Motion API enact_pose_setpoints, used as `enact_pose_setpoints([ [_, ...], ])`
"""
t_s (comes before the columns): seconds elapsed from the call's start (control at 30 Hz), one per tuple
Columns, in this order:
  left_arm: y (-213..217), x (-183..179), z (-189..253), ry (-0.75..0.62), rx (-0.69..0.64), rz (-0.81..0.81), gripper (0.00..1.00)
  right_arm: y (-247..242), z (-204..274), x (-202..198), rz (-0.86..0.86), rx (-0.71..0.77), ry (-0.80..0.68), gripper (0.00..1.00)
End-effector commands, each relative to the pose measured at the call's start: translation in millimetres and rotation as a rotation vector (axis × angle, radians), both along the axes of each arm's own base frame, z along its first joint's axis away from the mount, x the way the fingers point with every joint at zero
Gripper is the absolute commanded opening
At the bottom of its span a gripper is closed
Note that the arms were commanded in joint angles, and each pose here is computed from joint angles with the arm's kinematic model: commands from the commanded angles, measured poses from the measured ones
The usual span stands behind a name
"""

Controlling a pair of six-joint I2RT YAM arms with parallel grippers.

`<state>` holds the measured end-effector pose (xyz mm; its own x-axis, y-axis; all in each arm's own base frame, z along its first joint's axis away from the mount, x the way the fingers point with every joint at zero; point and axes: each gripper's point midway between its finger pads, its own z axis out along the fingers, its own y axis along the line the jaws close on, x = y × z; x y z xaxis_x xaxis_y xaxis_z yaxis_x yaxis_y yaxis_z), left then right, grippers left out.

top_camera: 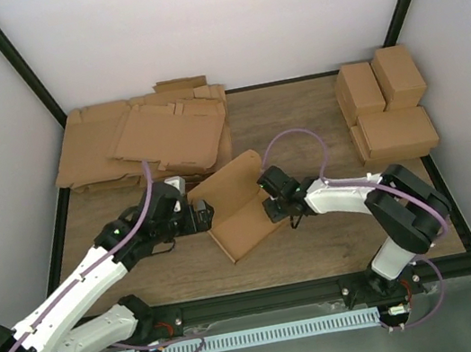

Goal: Fold the paper box

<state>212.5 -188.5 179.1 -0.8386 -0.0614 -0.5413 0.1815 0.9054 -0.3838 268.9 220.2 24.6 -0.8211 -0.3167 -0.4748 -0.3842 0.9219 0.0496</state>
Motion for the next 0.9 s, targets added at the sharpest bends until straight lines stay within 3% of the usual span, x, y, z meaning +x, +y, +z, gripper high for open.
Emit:
enact_pose_setpoints([
  [0.0, 1.2, 6.0, -1.2, -0.021, -0.007, 0.028, 1.0, -10.5, -4.0, 8.6, -0.052, -0.107, -0.013, 0.13],
  [0.07, 2.2, 6.2, -2.5, -0.024, -0.007, 0.034, 1.0, -14.2, -6.1, 9.9, -0.068, -0.137, -0.016, 0.01],
  [0.3, 0.6, 5.8, -10.5, -0.011, -0.009, 0.033, 1.0, -19.0, -7.2, 9.6, -0.087, -0.215, -0.045, 0.01],
  [0.5, -0.1, 4.2, -19.5, 0.006, -0.02, 0.04, 1.0, -3.2, 5.0, 8.2, -0.06, -0.114, -0.048, 0.25],
  [0.87, 4.8, 4.4, -29.8, 0.034, -0.019, 0.093, 1.0, 10.8, 32.5, 10.3, -0.041, 0.053, -0.073, 0.41],
])
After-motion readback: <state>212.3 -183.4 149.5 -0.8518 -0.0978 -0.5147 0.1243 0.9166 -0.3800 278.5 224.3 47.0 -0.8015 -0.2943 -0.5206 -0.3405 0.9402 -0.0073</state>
